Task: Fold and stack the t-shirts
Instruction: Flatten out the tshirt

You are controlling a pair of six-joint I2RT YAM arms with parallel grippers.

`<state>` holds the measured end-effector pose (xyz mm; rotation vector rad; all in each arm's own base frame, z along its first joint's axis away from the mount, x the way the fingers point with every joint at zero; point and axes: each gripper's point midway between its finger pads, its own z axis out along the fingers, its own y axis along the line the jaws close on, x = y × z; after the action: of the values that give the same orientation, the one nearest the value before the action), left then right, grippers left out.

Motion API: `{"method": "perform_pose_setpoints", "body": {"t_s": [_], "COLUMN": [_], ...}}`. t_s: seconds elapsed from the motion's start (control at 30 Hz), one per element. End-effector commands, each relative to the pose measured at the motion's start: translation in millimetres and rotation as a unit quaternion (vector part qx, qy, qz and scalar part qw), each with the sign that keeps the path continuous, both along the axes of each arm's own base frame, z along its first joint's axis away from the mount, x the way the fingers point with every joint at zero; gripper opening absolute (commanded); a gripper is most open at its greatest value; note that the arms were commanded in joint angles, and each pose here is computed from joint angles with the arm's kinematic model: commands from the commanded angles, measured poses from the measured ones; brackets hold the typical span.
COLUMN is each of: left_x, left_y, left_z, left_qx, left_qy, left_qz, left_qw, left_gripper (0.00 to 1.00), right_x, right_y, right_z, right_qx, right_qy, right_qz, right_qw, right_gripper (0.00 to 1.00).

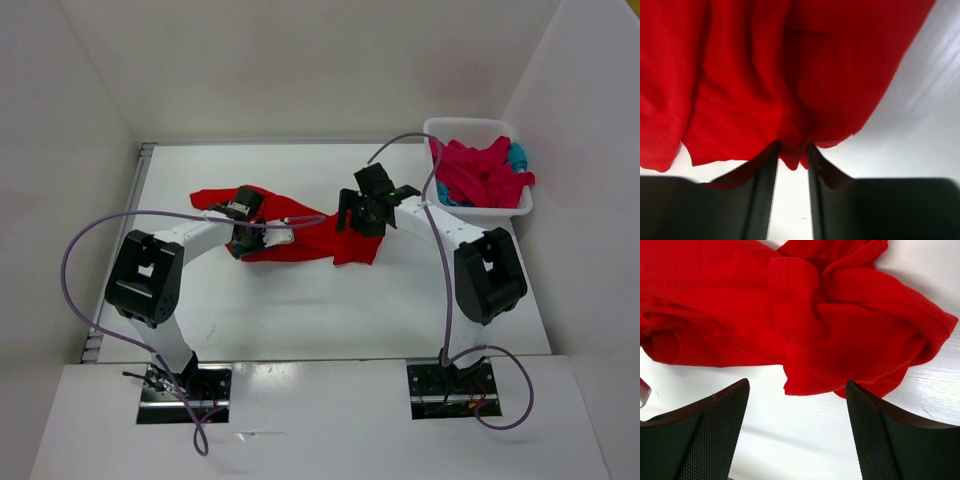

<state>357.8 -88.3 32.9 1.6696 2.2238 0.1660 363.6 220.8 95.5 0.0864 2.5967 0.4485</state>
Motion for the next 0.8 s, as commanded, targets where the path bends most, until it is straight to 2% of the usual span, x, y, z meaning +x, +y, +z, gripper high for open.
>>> {"method": "perform_pose_setpoints", "body": {"t_s": [0.0, 0.2, 0.27, 0.33, 0.43, 0.47, 0.5, 0.53, 0.57, 0.67, 0.77], "left_x": [17, 9, 4, -1, -8, -9, -14, -12, -16, -22, -32], "left_y": [-8, -12, -12, -15, -15, -15, -13, -11, -7, 11, 26], "left_z": [13, 14, 12, 14, 16, 20, 16, 20, 20, 25, 25], "left_qx": [-0.016, -0.029, -0.032, -0.044, -0.050, -0.050, -0.048, -0.043, -0.038, -0.025, -0.010], "left_qy": [-0.027, -0.004, 0.008, 0.016, 0.026, 0.025, 0.031, 0.023, 0.022, 0.020, 0.027], "left_qz": [0.009, 0.013, 0.018, 0.026, 0.036, 0.036, 0.037, 0.039, 0.041, 0.052, 0.059], "left_qw": [0.999, 0.999, 0.999, 0.999, 0.998, 0.998, 0.998, 0.998, 0.998, 0.998, 0.998], "left_gripper": [0.34, 0.13, 0.11, 0.10, 0.09, 0.09, 0.09, 0.09, 0.08, 0.08, 0.08], "right_x": [-4, -20, -18, -14, -8, -6, -8, -4, -6, -18, -43], "right_y": [7, 18, 18, 13, 6, 2, 4, -1, -8, -18, -14], "right_z": [8, -36, -49, -69, -77, -81, -78, -74, -63, -27, 0], "right_qx": [0.007, -0.090, -0.121, -0.148, -0.170, -0.170, -0.159, -0.153, -0.142, -0.099, -0.029], "right_qy": [-0.012, 0.026, 0.032, 0.049, 0.044, 0.051, 0.049, 0.043, 0.037, 0.024, 0.017], "right_qz": [0.010, 0.033, 0.027, 0.015, -0.007, -0.019, -0.022, -0.031, -0.037, -0.046, -0.008], "right_qw": [1.000, 0.995, 0.992, 0.988, 0.984, 0.984, 0.986, 0.987, 0.988, 0.994, 0.999], "right_gripper": [0.82, 0.90, 0.91, 0.86, 0.60, 0.48, 0.19, 0.07, 0.00, 0.00, 0.00]}}
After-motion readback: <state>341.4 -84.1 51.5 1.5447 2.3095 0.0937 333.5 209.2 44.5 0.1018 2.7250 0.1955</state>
